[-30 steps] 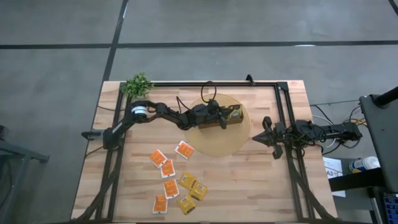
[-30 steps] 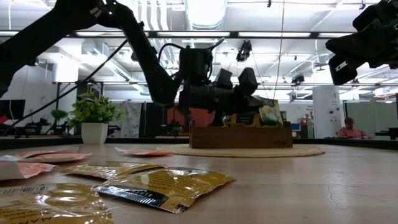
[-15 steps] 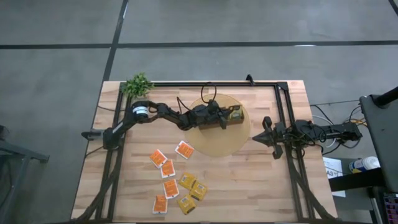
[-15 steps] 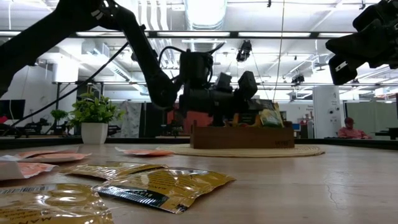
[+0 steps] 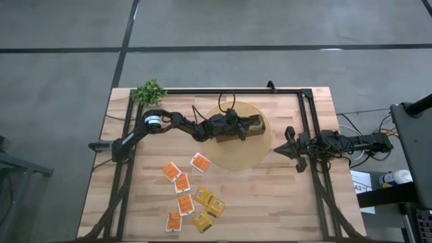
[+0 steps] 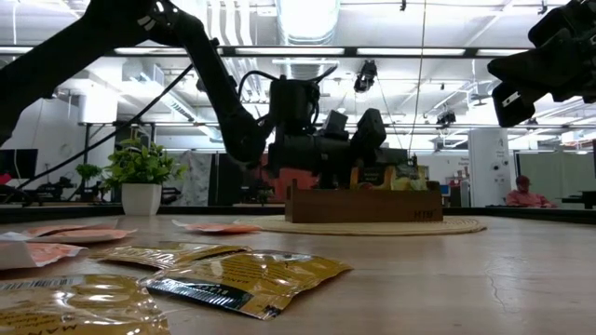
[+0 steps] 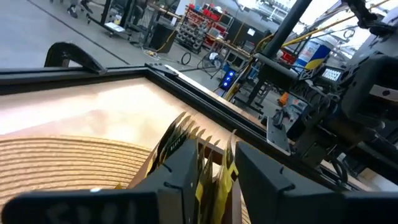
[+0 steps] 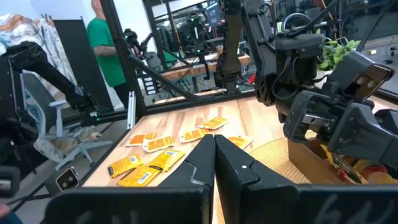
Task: Pick & Place Tea
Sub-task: Adjust the yellow tea bag in the right section of the wooden organizer to align the position, then adjust the orange tea bag in the middle section of the wooden organizer to align the position
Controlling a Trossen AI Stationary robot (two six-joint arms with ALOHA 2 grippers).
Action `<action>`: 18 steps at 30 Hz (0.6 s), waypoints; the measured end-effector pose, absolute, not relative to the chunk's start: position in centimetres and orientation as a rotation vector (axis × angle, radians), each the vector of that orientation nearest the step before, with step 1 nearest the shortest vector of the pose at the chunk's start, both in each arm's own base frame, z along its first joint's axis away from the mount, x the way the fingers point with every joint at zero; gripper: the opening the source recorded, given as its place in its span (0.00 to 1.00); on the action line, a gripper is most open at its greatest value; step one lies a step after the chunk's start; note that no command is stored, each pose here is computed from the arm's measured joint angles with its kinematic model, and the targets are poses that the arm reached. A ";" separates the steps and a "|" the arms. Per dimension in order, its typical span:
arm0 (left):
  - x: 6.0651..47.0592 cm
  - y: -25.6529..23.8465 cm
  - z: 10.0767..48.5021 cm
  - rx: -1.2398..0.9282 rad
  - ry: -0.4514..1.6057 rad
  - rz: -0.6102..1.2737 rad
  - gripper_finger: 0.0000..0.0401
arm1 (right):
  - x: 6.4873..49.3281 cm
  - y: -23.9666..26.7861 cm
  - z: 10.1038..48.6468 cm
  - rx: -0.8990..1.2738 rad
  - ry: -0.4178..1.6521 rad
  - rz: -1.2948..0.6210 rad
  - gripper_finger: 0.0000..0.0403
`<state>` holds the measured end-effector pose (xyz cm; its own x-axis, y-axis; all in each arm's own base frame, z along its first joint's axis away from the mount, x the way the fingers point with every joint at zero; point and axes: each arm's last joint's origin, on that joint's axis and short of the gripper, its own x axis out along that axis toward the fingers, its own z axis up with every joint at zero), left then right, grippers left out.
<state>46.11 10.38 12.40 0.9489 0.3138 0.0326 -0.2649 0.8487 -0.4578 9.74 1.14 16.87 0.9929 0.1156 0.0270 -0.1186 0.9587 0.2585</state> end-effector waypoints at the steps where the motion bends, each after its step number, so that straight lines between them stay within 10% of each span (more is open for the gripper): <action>1: 46.1 10.4 12.7 -0.455 -0.111 0.304 0.26 | 9.7 1.1 16.9 0.263 -0.012 0.119 0.02; 18: 40.8 9.5 18.9 -0.210 0.196 0.306 0.26 | 9.7 1.1 16.9 0.263 -0.012 0.118 0.02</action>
